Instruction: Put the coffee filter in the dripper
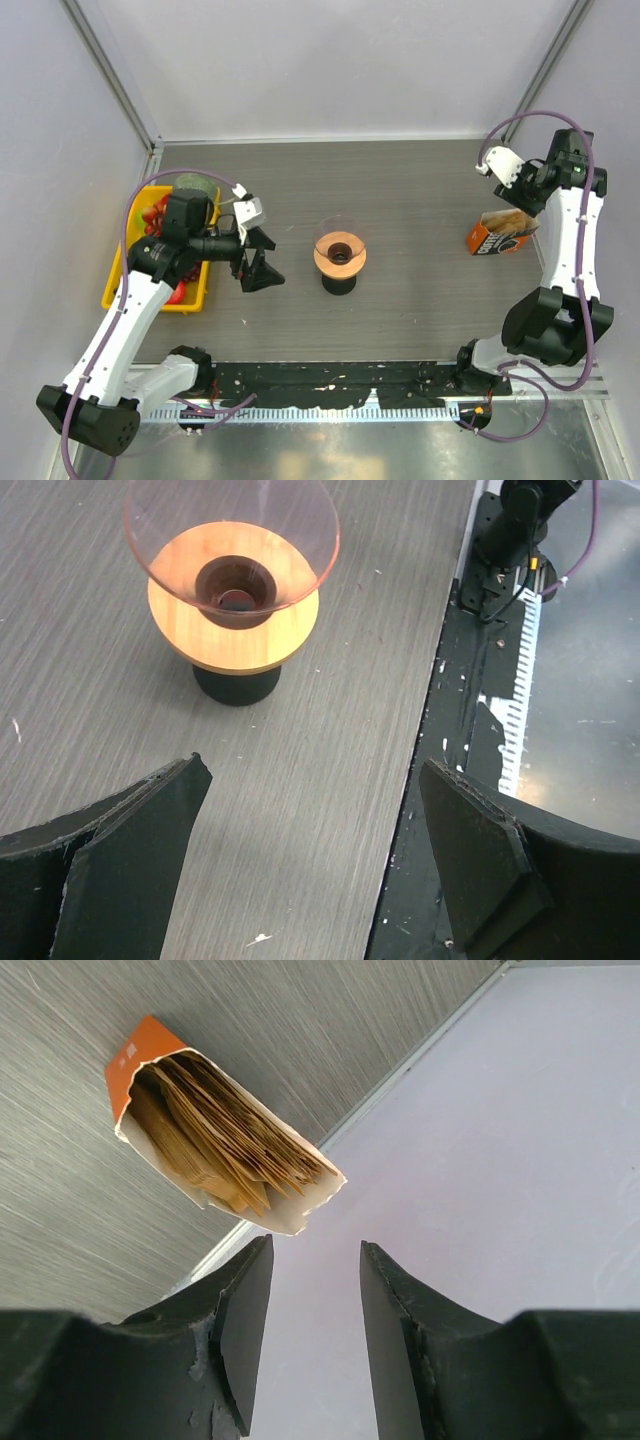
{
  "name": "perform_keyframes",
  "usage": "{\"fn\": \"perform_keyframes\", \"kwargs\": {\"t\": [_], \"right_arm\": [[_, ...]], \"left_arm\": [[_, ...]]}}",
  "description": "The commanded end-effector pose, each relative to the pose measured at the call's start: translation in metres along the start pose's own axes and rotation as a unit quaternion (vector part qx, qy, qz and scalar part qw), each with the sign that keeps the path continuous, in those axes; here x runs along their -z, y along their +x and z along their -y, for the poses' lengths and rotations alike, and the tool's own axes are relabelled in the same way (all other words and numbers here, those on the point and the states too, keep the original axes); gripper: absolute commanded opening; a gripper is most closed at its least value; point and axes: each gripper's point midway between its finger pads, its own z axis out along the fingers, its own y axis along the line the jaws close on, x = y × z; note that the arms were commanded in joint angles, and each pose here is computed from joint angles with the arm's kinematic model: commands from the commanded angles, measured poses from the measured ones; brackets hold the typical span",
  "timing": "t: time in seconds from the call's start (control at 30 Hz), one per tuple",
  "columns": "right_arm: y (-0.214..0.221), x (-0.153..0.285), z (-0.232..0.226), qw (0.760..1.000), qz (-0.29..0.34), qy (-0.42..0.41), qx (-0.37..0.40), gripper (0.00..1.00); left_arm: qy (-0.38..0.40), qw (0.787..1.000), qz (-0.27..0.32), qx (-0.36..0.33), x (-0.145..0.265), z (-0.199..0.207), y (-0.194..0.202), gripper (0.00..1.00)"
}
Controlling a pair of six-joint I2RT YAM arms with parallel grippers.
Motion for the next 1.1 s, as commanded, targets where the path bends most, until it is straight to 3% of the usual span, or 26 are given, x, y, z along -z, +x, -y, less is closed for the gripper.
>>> {"fn": "perform_keyframes", "kwargs": {"t": [0.0,0.2,0.7,0.93,1.07], "right_arm": [[0.004,0.0,0.025,0.998,-0.016,0.025,0.057,0.46],[0.011,-0.006,0.032,0.998,-0.033,0.025,0.052,0.45],[-0.03,0.061,-0.018,0.993,0.091,0.057,0.055,0.46],[-0.036,0.085,-0.071,0.987,0.124,0.05,0.094,0.47],[-0.039,0.088,-0.074,0.985,0.13,0.048,0.1,0.47]], "left_arm": [[0.039,0.999,0.01,-0.021,0.002,0.015,-0.005,0.99],[0.05,0.999,0.006,-0.012,-0.002,0.013,-0.003,0.98],[-0.074,0.996,-0.057,0.0,0.045,0.019,0.004,0.99],[-0.085,0.996,-0.003,-0.029,0.062,0.046,-0.002,0.99],[-0.08,0.996,-0.006,-0.046,0.065,0.052,0.002,0.99]]}}
